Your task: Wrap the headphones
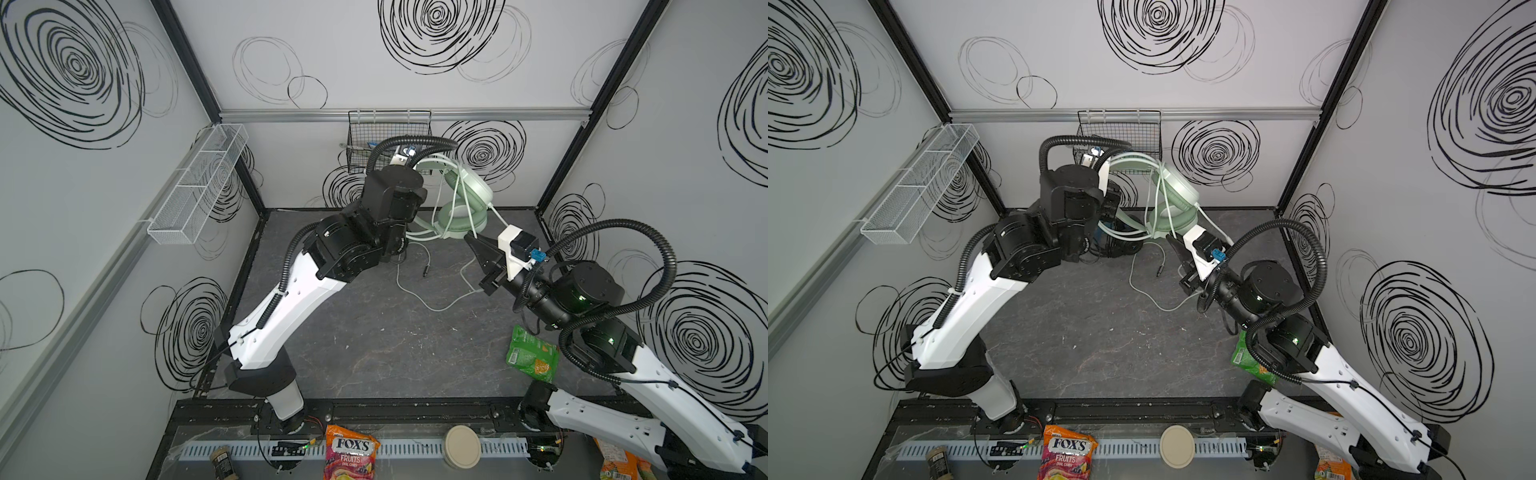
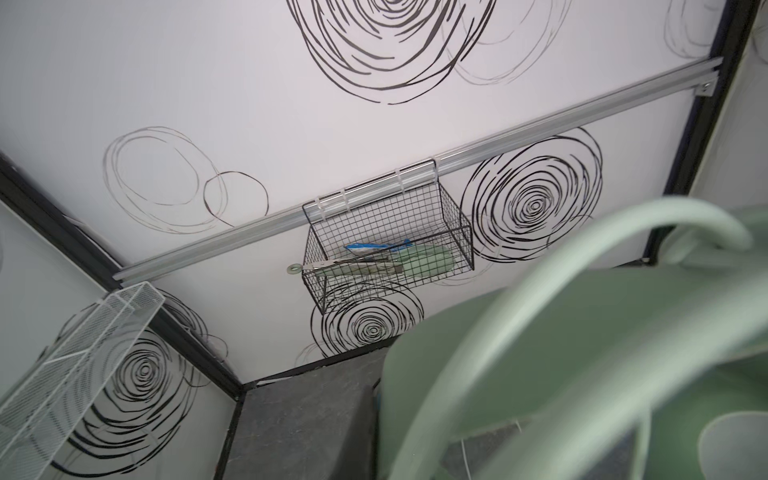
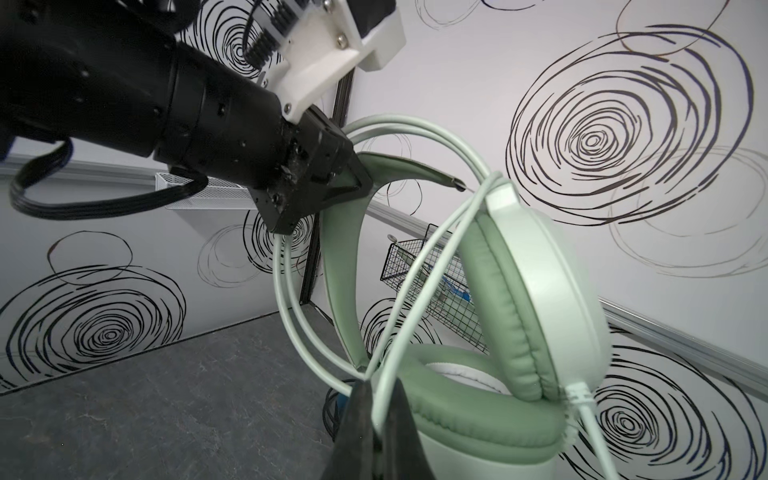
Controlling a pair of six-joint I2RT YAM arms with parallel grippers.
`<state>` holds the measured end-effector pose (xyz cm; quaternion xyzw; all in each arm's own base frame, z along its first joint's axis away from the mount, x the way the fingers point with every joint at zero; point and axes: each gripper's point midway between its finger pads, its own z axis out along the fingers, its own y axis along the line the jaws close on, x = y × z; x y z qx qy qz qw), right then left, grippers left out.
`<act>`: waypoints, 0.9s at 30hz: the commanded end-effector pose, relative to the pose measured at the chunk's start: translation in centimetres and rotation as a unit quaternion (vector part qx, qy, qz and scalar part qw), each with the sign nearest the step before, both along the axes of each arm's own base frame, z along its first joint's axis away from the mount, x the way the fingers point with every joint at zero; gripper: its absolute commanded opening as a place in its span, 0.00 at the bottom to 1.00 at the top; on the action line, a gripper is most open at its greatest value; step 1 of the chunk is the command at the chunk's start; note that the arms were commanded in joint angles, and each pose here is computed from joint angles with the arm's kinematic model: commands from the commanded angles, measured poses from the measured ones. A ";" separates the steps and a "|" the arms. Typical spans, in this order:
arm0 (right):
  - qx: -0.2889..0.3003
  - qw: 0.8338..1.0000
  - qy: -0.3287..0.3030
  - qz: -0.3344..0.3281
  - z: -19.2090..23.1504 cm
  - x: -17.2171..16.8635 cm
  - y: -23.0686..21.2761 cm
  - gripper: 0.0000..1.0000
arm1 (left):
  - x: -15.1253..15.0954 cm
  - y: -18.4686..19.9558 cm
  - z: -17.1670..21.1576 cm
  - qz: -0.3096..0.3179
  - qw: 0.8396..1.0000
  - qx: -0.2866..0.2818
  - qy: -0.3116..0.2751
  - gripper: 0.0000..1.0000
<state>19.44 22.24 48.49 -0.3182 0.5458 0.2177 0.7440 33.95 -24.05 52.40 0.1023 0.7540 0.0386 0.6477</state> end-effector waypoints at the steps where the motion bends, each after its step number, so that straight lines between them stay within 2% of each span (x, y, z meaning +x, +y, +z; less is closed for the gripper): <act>1: 0.024 0.997 -0.005 0.068 0.7 -2.0 1.4 0.00 | -0.3 2.1 4.3 -0.003 0.978 -0.204 -0.038 0.00; 6: 0.030 0.995 0.003 0.090 0.4 -2.2 2.2 0.05 | -0.6 0.7 3.9 -0.045 0.964 -0.261 -0.021 0.00; 9: 0.032 0.996 0.009 0.088 0.0 -2.1 2.1 0.18 | -0.9 0.0 3.8 -0.071 0.955 -0.287 -0.017 0.00; 10: 0.034 0.996 0.010 0.087 -0.1 -2.2 2.0 0.25 | -1.0 -0.1 3.7 -0.074 0.954 -0.291 -0.015 0.00; 12: 0.040 0.996 0.013 0.082 -0.2 -2.2 1.6 0.31 | -1.0 0.0 3.8 -0.076 0.952 -0.295 -0.012 0.00; 21: 0.045 0.996 0.022 0.067 -1.6 -2.4 0.4 0.52 | -1.5 0.9 4.9 -0.083 0.951 -0.296 -0.017 0.00; 27: 0.062 0.993 0.065 0.078 -4.5 -2.7 0.1 0.65 | -1.6 1.2 5.5 -0.101 0.946 -0.308 -0.007 0.00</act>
